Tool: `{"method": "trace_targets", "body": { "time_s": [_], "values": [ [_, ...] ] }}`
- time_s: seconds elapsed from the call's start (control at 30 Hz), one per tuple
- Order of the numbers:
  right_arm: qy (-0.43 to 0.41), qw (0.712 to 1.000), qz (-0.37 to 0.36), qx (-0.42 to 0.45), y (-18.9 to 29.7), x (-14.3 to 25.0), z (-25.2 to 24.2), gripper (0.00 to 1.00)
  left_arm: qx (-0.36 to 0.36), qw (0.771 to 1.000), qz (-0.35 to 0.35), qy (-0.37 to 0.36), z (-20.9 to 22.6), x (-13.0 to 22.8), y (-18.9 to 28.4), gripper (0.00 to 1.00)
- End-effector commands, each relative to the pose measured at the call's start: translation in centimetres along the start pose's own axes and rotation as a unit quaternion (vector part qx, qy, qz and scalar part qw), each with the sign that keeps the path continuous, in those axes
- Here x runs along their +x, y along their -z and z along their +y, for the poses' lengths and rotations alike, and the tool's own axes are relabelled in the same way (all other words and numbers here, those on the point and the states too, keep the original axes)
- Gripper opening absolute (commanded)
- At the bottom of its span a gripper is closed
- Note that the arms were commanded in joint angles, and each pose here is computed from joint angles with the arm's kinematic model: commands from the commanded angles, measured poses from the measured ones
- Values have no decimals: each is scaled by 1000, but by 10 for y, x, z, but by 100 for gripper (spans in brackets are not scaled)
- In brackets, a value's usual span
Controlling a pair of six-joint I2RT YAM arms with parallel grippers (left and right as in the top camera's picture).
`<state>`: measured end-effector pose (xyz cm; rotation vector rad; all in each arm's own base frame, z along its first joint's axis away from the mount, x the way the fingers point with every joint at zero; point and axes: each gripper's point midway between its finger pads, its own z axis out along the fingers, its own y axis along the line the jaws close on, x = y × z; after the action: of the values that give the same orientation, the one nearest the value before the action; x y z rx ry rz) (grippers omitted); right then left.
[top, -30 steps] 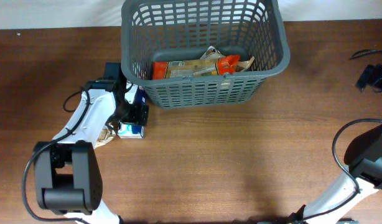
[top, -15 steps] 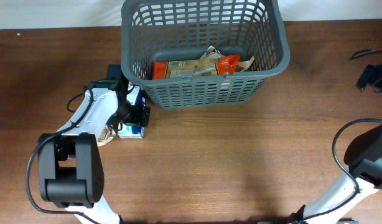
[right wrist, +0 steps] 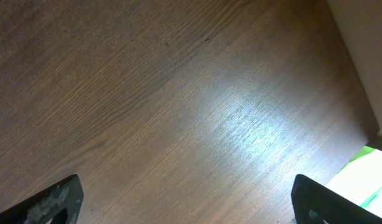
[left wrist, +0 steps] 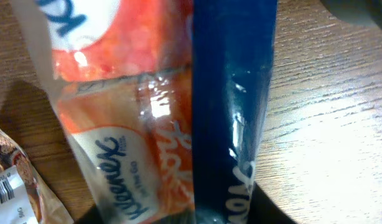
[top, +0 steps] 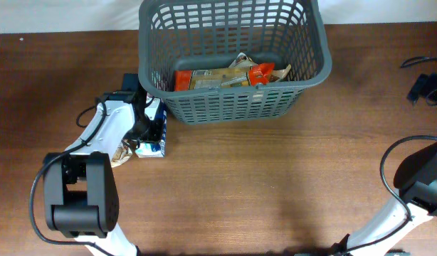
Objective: Pack container
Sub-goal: 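Close the left gripper on the tissue multipack's blue edge, then lift the tissue multipack with the left gripper toward the basket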
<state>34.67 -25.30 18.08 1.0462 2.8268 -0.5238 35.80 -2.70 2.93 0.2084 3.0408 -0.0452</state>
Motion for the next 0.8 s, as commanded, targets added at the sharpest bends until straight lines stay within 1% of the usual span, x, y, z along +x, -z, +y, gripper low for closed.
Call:
{"method": "trace_targets", "body": {
  "time_s": [0.0, 0.03, 0.37, 0.5, 0.63, 0.77],
  "values": [
    [-9, 1000, 0, -1, 1, 1, -1, 99, 8, 1000, 8, -4, -3, 5, -6, 7],
    [-9, 1000, 0, -1, 1, 1, -1, 99, 8, 1000, 8, 0, -3, 5, -6, 2],
    [-9, 1000, 0, -1, 1, 1, -1, 99, -6, 1000, 6, 29, 3, 3, -6, 2],
    [-9, 1000, 0, -1, 1, 1, -1, 99, -6, 998, 2, 60, 13, 3, -5, 2],
    [-9, 1000, 0, -1, 1, 1, -1, 99, 9, 997, -4, 80, 22, 1, -5, 2],
    [-9, 1000, 0, -1, 1, 1, -1, 99, 44, 994, -22, 101, 27, -7, 0, 2]
  ]
}}
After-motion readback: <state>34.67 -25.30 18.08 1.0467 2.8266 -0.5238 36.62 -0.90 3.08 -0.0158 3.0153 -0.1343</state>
